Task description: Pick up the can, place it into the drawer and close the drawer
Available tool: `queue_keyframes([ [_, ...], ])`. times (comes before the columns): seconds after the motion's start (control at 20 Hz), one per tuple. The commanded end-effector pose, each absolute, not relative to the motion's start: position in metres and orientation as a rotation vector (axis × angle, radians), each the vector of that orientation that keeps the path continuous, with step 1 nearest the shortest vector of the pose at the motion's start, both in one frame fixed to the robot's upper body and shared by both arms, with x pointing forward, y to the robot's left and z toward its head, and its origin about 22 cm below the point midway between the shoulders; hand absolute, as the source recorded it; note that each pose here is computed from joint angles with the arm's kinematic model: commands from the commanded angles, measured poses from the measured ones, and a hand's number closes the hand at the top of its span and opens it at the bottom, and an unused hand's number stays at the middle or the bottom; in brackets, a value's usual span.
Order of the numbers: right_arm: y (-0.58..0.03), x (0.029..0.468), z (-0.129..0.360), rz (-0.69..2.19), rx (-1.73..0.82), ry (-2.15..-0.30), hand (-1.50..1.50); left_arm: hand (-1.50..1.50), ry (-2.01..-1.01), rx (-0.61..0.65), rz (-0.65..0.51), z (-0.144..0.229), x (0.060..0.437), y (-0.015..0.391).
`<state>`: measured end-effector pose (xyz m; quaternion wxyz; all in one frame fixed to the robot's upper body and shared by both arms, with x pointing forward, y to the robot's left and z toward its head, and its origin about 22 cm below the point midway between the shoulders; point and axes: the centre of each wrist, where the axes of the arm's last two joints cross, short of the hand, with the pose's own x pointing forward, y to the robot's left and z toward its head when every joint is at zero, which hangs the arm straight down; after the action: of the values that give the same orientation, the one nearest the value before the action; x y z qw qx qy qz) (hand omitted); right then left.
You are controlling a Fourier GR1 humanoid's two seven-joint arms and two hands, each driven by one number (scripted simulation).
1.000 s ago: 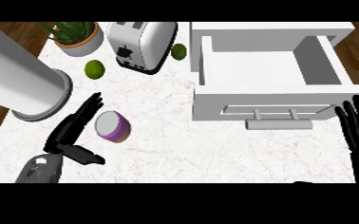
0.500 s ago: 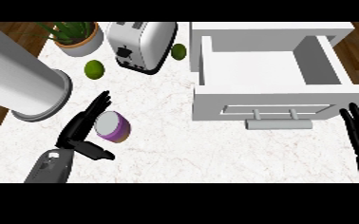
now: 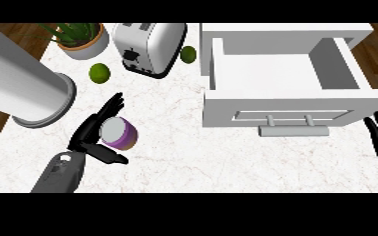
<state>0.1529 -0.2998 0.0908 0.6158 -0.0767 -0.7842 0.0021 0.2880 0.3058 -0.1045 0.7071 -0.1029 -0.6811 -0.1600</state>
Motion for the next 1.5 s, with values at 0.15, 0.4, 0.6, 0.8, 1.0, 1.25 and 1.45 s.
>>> queue_keyframes([
  [0.15, -0.301, 0.154, 0.101, 0.007, -0.165, -1.801, -1.50, -1.50, -1.498, -0.274, -0.375, -0.107, 0.304, 0.284],
  [0.4, -0.305, 0.142, 0.082, -0.005, -0.162, -1.801, -1.50, -1.50, -1.517, -0.314, -0.390, -0.105, 0.296, 0.262],
  [0.6, -0.281, 0.160, 0.094, -0.013, -0.174, -1.818, -1.50, 1.50, -1.526, -0.318, -0.390, -0.094, 0.305, 0.255],
  [0.8, -0.308, 0.164, 0.083, -0.017, -0.183, -1.816, -1.50, 1.50, -1.557, -0.392, -0.365, -0.096, 0.308, 0.254],
  [1.0, -0.293, 0.148, 0.101, -0.026, -0.172, -1.816, -1.50, 1.50, -1.539, -0.426, -0.365, -0.098, 0.303, 0.237],
  [1.25, -0.296, 0.142, 0.088, -0.029, -0.172, -1.815, -1.50, 1.50, -1.602, -0.019, 0.065, -0.094, 0.294, 0.295],
  [1.45, -0.300, 0.140, 0.089, -0.035, -0.174, -1.817, -1.50, 1.50, -1.614, 0.069, 0.179, -0.086, 0.293, 0.284],
])
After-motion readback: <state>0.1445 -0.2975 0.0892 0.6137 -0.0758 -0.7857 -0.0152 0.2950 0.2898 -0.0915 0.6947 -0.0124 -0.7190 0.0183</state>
